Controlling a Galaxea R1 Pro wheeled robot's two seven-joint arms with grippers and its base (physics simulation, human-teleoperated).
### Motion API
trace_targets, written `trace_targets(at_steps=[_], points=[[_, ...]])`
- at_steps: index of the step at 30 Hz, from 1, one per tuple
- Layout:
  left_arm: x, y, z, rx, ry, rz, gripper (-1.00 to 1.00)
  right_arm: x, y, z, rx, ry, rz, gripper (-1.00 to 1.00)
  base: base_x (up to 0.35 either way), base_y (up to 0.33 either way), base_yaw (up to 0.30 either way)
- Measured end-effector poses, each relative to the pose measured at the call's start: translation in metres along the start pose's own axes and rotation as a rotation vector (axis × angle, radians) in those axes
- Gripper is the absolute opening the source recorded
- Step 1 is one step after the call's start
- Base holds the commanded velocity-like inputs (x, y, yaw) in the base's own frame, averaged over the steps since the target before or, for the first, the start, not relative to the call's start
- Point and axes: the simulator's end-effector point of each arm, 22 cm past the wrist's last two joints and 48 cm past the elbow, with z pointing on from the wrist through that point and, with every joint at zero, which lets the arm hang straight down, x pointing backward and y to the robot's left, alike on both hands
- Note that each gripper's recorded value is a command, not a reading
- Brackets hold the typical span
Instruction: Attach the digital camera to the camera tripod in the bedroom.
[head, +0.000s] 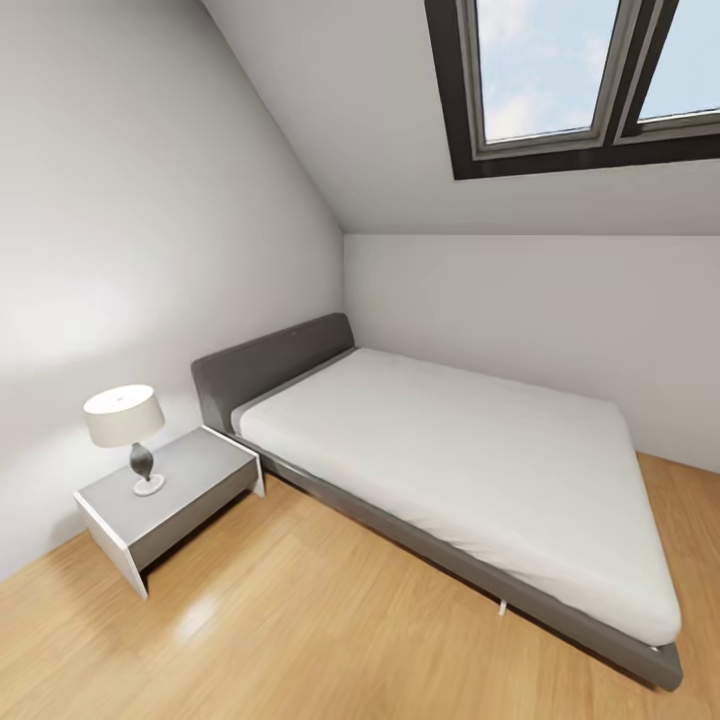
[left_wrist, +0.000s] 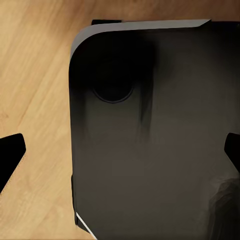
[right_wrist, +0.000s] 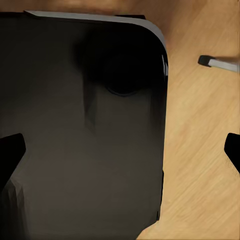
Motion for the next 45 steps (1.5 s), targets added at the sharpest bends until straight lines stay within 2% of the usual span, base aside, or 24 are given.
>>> trace_targets(at_steps=[45], points=[[-0.0005,0.0000,0.0000,0.000,-0.002,0.000,1.00,-0.0002,0.0022,0.0000,-0.002,-0.001,-0.002,1.00,0.215,0.000,0.000]])
